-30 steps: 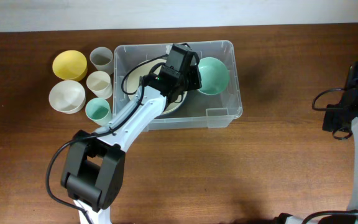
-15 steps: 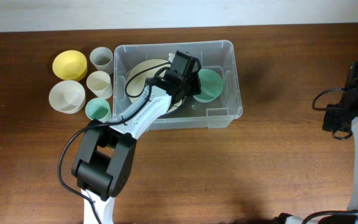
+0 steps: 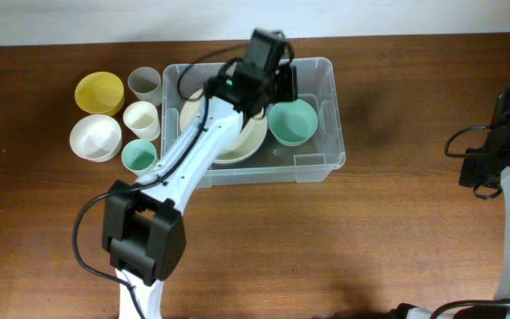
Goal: Pack container
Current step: 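Release the mint green bowl in the bin and withdraw the left gripper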
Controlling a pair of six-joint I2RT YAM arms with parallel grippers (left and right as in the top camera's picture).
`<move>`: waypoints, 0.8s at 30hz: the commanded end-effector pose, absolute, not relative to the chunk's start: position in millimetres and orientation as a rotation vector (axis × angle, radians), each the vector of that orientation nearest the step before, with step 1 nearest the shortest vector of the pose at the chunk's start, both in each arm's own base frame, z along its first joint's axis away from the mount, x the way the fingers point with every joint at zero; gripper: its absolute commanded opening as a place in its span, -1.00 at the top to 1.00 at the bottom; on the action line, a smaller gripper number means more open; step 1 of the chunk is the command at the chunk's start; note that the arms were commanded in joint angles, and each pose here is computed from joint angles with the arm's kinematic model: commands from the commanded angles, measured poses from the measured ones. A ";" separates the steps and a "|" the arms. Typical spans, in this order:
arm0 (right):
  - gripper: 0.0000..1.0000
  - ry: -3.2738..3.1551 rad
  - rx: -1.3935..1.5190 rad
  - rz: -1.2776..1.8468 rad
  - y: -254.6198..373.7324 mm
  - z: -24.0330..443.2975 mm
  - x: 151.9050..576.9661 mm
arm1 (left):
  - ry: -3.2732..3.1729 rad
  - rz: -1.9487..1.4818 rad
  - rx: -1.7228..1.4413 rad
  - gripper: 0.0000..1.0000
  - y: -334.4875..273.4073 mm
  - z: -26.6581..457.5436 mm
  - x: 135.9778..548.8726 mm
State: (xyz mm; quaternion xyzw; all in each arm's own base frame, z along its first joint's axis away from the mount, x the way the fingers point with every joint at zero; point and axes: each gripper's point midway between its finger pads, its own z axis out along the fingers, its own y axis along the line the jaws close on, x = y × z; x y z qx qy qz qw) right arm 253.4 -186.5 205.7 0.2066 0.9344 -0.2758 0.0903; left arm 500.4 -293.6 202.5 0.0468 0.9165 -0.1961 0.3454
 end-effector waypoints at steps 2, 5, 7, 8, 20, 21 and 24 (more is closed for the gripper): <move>-0.98 2.782 0.625 -0.822 -187.7 202.9 253.0 | 2.324 -0.469 0.107 -0.39 -263.8 257.7 513.5; -0.98 2.782 0.624 -0.822 -187.7 202.9 253.0 | 2.345 -0.381 0.008 -0.49 -215.4 282.2 515.8; -0.98 2.782 0.625 -0.822 -187.7 202.9 253.0 | 2.368 -0.308 -0.083 -0.56 -175.8 291.2 515.6; -0.98 2.782 0.625 -0.822 -187.7 202.9 253.0 | 2.386 -0.270 -0.146 -0.57 -152.2 293.4 514.4; -0.98 2.782 0.624 -0.822 -187.7 202.9 253.0 | 2.520 -0.007 -1.050 -0.65 107.2 253.4 443.6; -0.98 2.782 0.624 -0.822 -187.7 202.9 253.0 | 2.501 0.001 -1.136 -0.69 124.7 247.7 437.7; -0.98 2.782 0.625 -0.822 -187.7 202.9 253.0 | 2.474 -0.001 -1.335 -0.85 159.9 227.2 419.7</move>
